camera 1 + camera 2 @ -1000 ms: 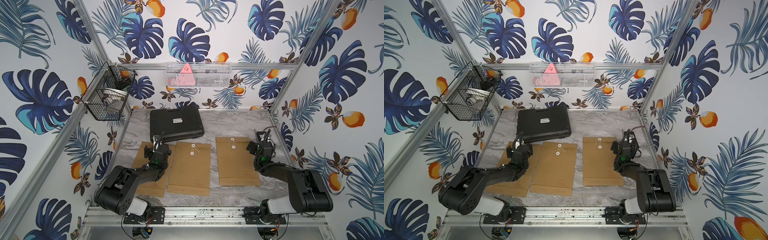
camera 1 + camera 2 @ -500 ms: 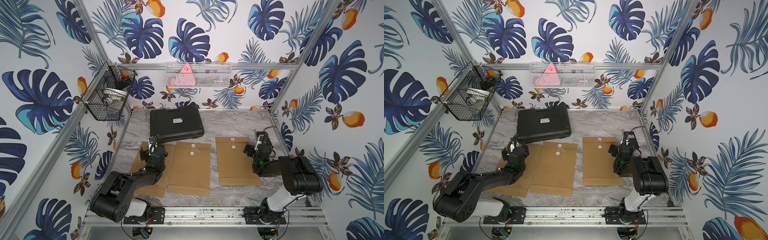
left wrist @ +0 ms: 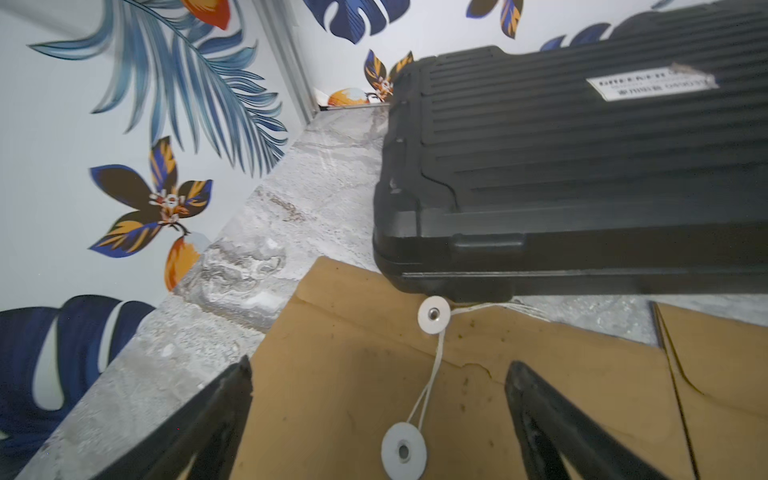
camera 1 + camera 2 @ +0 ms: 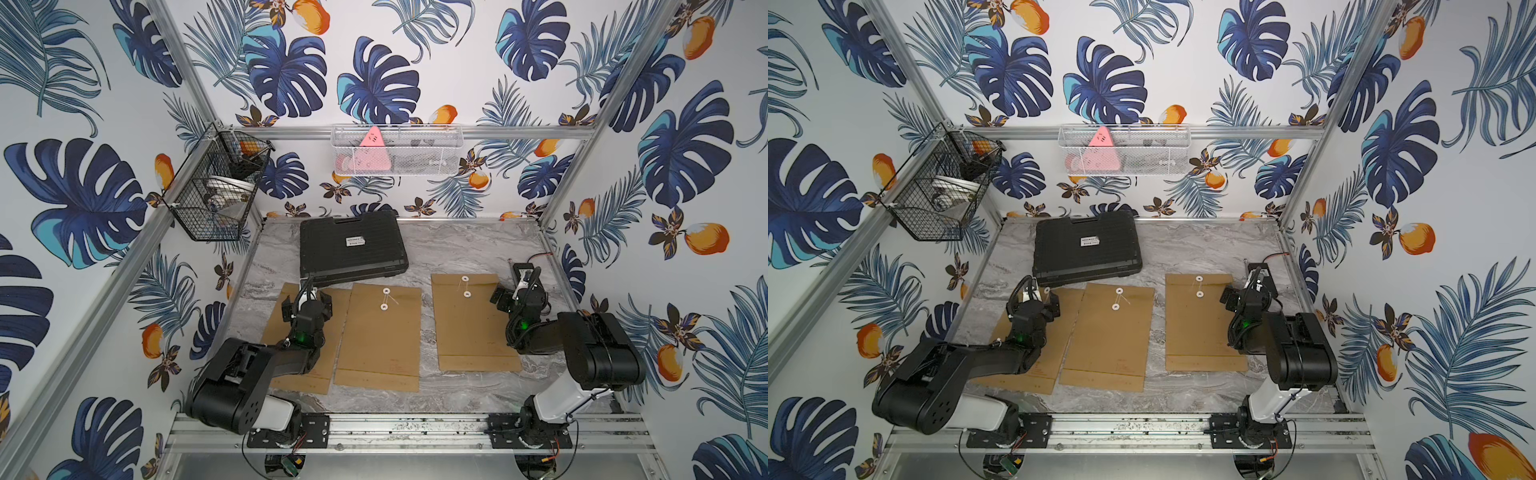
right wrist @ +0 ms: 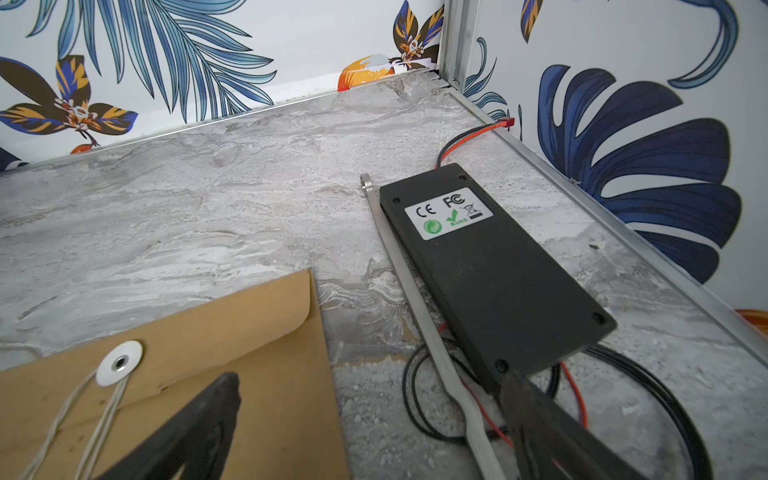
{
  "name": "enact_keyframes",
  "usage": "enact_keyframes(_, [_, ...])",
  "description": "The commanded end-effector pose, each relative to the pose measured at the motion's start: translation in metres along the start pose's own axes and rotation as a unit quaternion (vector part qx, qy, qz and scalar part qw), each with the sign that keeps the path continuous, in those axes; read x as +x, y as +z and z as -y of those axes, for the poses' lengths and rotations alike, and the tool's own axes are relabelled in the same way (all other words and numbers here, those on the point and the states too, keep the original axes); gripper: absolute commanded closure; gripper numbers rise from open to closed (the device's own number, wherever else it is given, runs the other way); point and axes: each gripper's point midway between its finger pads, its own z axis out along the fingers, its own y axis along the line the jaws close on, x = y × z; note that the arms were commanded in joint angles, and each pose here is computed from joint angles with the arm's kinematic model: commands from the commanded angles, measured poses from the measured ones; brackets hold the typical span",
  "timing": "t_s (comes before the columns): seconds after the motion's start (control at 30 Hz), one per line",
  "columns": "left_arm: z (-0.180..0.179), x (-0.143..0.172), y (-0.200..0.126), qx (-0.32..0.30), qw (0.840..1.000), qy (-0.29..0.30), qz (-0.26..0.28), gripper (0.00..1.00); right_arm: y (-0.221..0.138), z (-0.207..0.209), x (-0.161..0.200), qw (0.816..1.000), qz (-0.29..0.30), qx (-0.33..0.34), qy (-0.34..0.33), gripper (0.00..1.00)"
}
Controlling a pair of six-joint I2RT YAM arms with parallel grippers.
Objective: Close the mouth of the file bag
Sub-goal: Reset both arms
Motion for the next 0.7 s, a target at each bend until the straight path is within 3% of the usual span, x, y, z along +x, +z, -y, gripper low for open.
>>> enact_keyframes(0.0, [0.024,-0.021,0.008,0.067,0.996,-0.002,0.059,0.01,0.000,-0.001,-0.010,1.000,0.019,0.000,0.008,0.00])
enact_keyframes(0.17, [0.030,-0.009,0.020,0.073,0.997,0.005,0.040,0.01,0.000,-0.001,-0.010,1.000,0.020,0.000,0.008,0.00])
enact_keyframes(0.3, [0.010,-0.002,0.031,0.059,0.997,-0.038,0.008,0.01,0.000,-0.001,-0.010,1.000,0.021,0.000,0.007,0.00])
enact_keyframes(0.67, [0.017,-0.006,0.029,0.057,0.998,-0.019,0.019,0.01,0.000,-0.001,-0.010,1.000,0.020,-0.001,0.007,0.00])
